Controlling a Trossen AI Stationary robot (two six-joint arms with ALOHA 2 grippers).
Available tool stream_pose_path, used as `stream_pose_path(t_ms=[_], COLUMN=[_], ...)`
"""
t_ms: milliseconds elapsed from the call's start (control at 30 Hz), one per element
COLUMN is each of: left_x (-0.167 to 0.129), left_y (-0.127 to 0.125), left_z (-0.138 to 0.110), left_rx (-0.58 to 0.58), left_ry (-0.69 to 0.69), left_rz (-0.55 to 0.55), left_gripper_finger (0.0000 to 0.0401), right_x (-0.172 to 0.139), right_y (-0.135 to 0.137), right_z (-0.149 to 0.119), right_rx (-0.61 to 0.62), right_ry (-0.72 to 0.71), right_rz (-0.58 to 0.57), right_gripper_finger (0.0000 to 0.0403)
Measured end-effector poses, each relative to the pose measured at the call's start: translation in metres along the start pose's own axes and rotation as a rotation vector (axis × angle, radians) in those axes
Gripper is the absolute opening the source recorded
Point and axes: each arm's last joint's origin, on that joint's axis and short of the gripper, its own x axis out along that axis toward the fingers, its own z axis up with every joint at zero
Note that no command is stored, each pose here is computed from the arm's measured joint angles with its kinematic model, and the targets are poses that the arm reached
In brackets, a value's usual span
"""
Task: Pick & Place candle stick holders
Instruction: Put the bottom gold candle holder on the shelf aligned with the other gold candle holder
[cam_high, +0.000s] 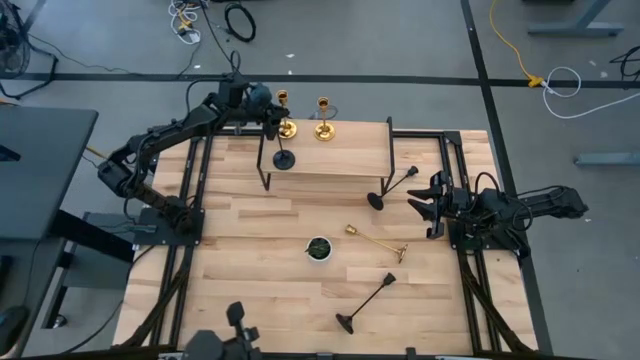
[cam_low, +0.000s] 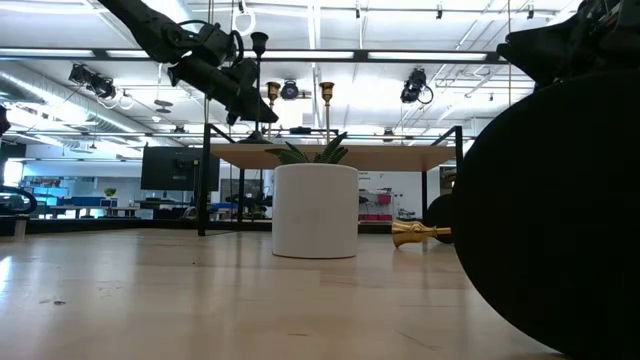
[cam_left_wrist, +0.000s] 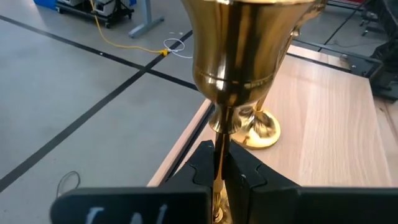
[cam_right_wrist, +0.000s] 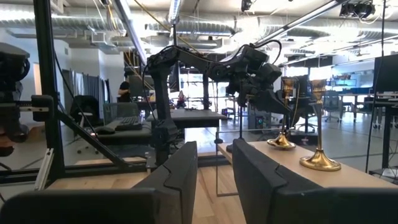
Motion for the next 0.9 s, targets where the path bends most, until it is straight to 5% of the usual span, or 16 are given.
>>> stream_pose_path(t_ms=[900], left_x=[-0.0001], left_y=[-0.0007], left_z=[-0.0033], left_rx=[-0.03], left_ry=[0.035], left_rz=[-0.003], left_gripper_finger=[0.0052], right_x=[0.0], right_y=[0.0], right_z=[0.0], right_rx=[0.0], right_ry=[0.0], right_rz=[0.0], right_gripper_finger=[0.0103])
